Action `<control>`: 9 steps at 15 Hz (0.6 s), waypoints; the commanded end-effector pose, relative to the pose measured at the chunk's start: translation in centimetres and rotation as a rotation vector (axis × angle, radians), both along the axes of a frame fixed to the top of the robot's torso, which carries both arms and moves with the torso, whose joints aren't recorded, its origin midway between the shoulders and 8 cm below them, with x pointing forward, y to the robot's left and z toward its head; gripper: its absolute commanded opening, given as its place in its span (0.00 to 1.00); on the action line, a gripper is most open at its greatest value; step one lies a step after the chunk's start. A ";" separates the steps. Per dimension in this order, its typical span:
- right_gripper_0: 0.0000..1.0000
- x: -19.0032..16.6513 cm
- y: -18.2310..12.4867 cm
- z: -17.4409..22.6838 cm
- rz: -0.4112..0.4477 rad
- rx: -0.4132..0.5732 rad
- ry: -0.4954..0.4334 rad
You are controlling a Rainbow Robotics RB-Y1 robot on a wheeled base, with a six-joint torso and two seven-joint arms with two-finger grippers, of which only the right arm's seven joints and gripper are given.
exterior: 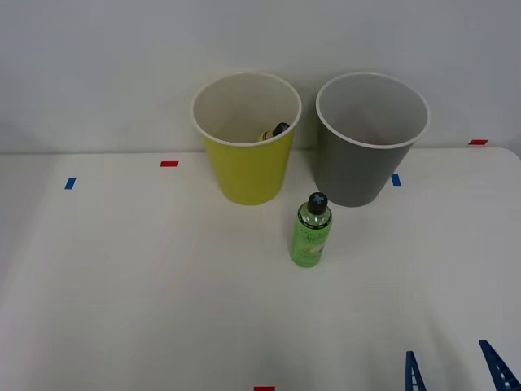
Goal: Put cans in the gray bin, plastic bottles in the light green bin
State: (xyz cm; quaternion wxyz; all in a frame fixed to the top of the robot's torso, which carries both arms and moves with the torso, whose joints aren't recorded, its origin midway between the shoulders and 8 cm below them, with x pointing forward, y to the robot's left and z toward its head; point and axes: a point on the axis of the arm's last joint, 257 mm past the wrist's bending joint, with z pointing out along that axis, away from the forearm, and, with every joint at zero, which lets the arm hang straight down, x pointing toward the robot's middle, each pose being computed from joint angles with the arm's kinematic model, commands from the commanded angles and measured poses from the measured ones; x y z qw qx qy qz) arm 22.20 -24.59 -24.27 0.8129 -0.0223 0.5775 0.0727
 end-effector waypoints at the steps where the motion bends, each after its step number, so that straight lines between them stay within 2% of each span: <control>1: 1.00 -0.1 -0.2 0.0 -0.003 -0.007 0.000; 5: 1.00 -0.1 0.2 0.0 0.013 -0.010 -0.001; 9: 1.00 1.3 2.9 -0.6 0.081 -0.009 0.018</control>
